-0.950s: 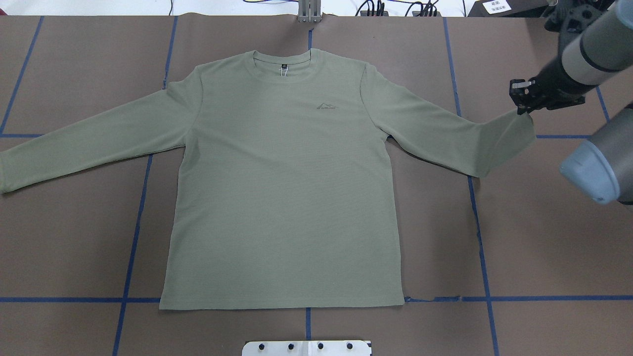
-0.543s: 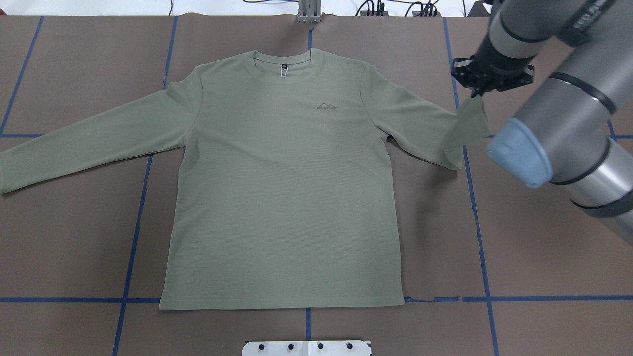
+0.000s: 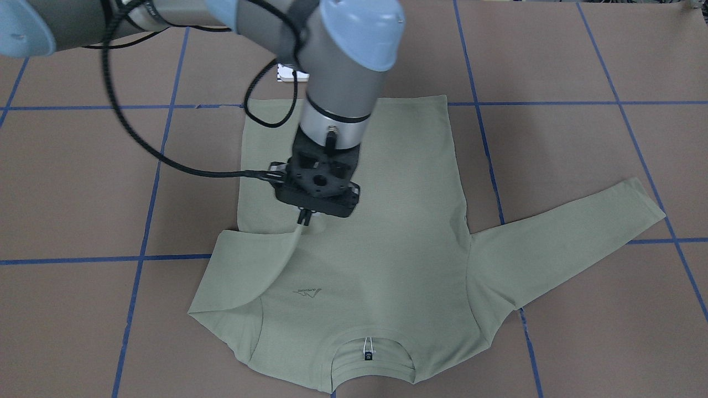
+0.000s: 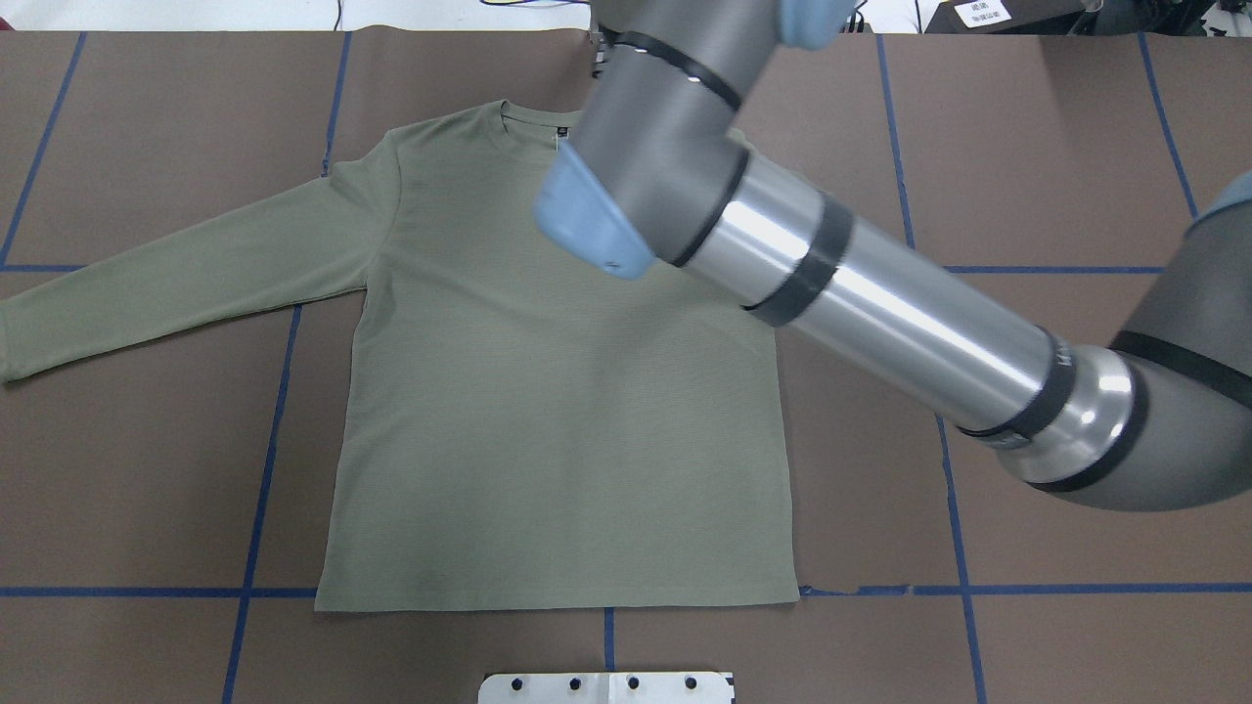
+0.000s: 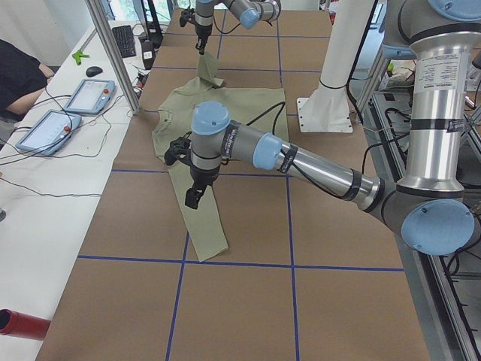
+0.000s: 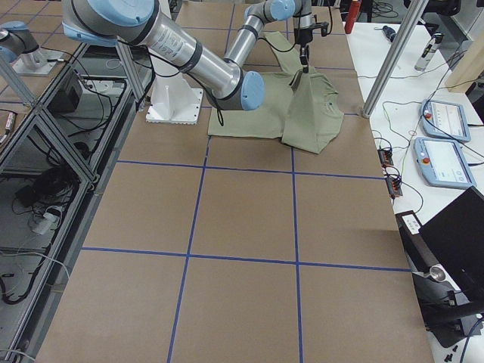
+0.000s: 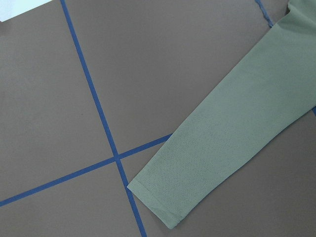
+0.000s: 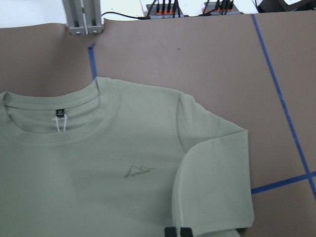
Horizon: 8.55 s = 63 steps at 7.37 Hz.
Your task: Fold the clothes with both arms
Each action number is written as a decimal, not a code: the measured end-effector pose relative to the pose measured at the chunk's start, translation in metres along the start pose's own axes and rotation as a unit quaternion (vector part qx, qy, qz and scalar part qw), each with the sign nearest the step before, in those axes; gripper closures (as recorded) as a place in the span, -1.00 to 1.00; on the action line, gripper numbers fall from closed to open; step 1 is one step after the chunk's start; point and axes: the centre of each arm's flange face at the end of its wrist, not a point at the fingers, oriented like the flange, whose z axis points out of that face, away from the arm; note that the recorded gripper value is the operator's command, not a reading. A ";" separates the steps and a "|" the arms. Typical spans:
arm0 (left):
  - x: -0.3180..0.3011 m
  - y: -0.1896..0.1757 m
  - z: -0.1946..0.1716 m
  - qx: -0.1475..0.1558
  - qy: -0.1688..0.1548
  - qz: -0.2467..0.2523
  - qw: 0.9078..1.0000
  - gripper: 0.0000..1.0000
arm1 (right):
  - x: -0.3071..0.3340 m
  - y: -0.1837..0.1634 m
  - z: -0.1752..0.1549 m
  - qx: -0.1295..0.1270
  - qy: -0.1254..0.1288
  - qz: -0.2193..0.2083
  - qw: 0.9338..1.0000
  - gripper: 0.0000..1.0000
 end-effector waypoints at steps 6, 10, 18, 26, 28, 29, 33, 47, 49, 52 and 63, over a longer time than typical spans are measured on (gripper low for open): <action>-0.007 0.002 0.009 -0.008 0.009 -0.007 1.000 -1.00 | -0.132 0.088 0.036 0.091 -0.043 -0.053 0.994 -0.36; -0.003 0.001 0.008 -0.005 0.019 -0.007 1.000 -1.00 | -0.154 0.082 0.031 0.111 -0.066 -0.040 0.991 -1.00; -0.055 -0.005 0.116 0.020 0.036 -0.024 0.999 -1.00 | 0.073 -0.123 0.105 -0.049 -0.111 -0.093 0.988 -1.00; -0.059 0.062 0.267 0.028 0.051 -0.114 0.992 -0.56 | 0.286 -0.167 0.158 -0.058 -0.134 -0.147 0.978 -1.00; -0.063 0.053 0.278 0.023 0.049 -0.115 0.992 -0.51 | 0.291 -0.163 0.157 -0.055 -0.135 -0.148 0.978 -1.00; -0.064 0.053 0.281 0.023 0.050 -0.114 0.992 -0.50 | 0.292 -0.162 0.157 -0.055 -0.135 -0.148 0.978 -1.00; -0.063 0.060 0.292 0.017 0.055 -0.109 0.992 -0.44 | 0.293 -0.161 0.158 -0.055 -0.134 -0.148 0.978 -1.00; -0.006 0.007 0.244 0.027 0.093 -0.093 0.991 1.00 | 0.290 -0.160 0.154 -0.053 -0.137 -0.150 0.978 -1.00; 0.058 -0.061 0.179 0.006 0.069 -0.114 0.991 1.00 | 0.291 -0.160 0.155 -0.053 -0.136 -0.149 0.978 -1.00; 0.227 -0.197 0.090 -0.044 0.004 -0.166 0.985 1.00 | 0.293 -0.160 0.157 -0.054 -0.135 -0.148 0.978 -1.00; 0.703 -0.336 0.209 -0.045 0.134 -0.326 0.935 -1.00 | 0.300 -0.157 0.168 -0.058 -0.131 -0.145 0.979 -1.00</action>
